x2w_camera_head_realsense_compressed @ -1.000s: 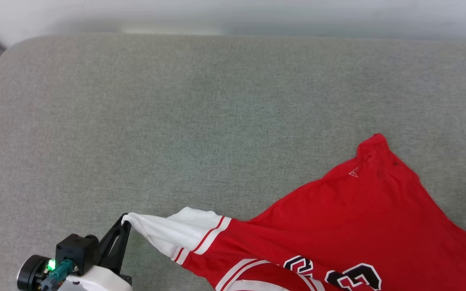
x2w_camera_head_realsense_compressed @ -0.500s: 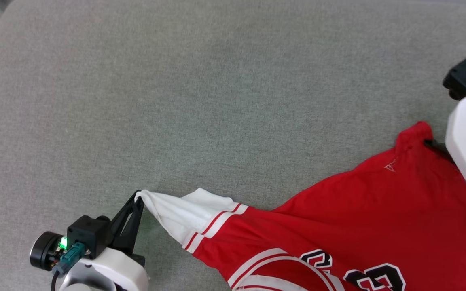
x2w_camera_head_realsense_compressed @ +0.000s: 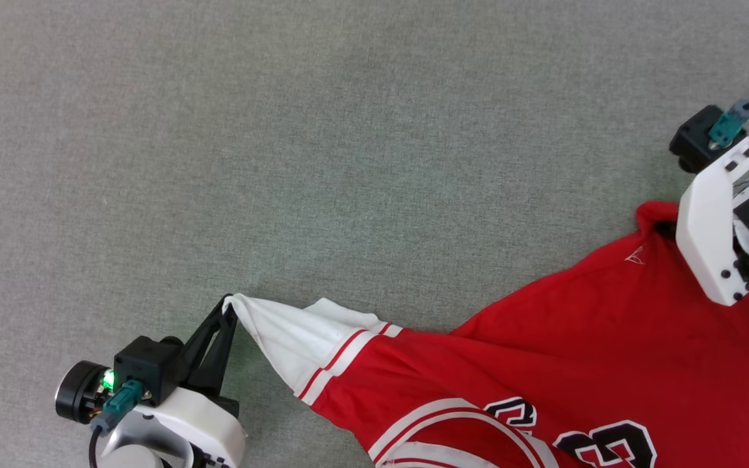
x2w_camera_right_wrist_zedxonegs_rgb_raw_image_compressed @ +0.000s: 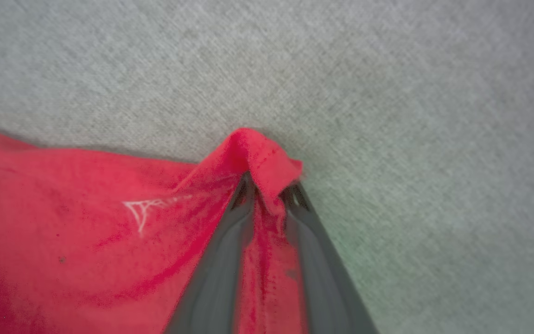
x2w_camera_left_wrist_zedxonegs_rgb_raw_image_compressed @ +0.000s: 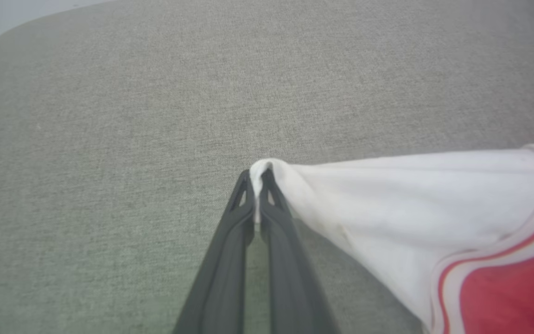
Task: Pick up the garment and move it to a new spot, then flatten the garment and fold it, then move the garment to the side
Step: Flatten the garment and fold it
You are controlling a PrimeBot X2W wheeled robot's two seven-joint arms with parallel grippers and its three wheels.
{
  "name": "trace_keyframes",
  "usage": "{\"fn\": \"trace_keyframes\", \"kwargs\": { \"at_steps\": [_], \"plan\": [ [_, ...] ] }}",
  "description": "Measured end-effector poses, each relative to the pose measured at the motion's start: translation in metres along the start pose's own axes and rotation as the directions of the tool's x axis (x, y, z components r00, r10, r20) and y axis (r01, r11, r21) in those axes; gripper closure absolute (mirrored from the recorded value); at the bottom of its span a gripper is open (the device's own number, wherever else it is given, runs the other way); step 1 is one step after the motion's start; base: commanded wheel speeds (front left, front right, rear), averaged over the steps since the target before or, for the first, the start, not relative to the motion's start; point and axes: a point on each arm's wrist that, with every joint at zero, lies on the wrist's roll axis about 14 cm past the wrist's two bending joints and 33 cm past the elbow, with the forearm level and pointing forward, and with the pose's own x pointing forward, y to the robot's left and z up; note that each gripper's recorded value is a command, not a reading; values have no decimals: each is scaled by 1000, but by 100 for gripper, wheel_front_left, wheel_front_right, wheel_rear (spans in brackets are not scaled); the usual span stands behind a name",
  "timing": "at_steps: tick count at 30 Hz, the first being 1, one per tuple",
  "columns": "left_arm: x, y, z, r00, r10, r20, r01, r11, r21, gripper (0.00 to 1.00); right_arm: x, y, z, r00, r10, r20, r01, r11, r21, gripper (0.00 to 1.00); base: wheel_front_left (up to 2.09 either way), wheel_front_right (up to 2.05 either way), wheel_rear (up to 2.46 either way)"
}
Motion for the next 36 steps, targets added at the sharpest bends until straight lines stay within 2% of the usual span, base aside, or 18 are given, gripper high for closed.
{"fn": "trace_keyframes", "kwargs": {
  "at_steps": [6,13,19,23,28,34,36],
  "plan": [
    [-4,2,22,997,-4,71,2,1000,29,100,-30,3,26,984,-22,179,23,1000,1,100,0,0,0],
    [-7,0,72,976,-56,211,37,995,95,100,-100,-9,59,909,-105,404,113,994,4,100,0,0,0],
    [4,-5,156,910,-131,393,53,978,204,100,-166,-25,86,796,-180,578,199,980,32,100,0,0,0],
    [14,-17,217,844,-195,500,59,960,274,100,-203,-41,109,694,-227,684,250,966,67,100,0,0,0],
    [29,-26,290,757,-255,602,46,939,340,100,-228,-62,139,592,-270,760,296,949,107,100,0,0,0],
    [51,-38,363,664,-304,683,9,916,400,100,-263,-98,180,423,-342,839,360,913,191,100,0,0,0],
    [61,-43,381,645,-319,695,10,912,409,100,-270,-111,190,380,-371,847,381,897,222,100,0,0,0]
  ]
}}
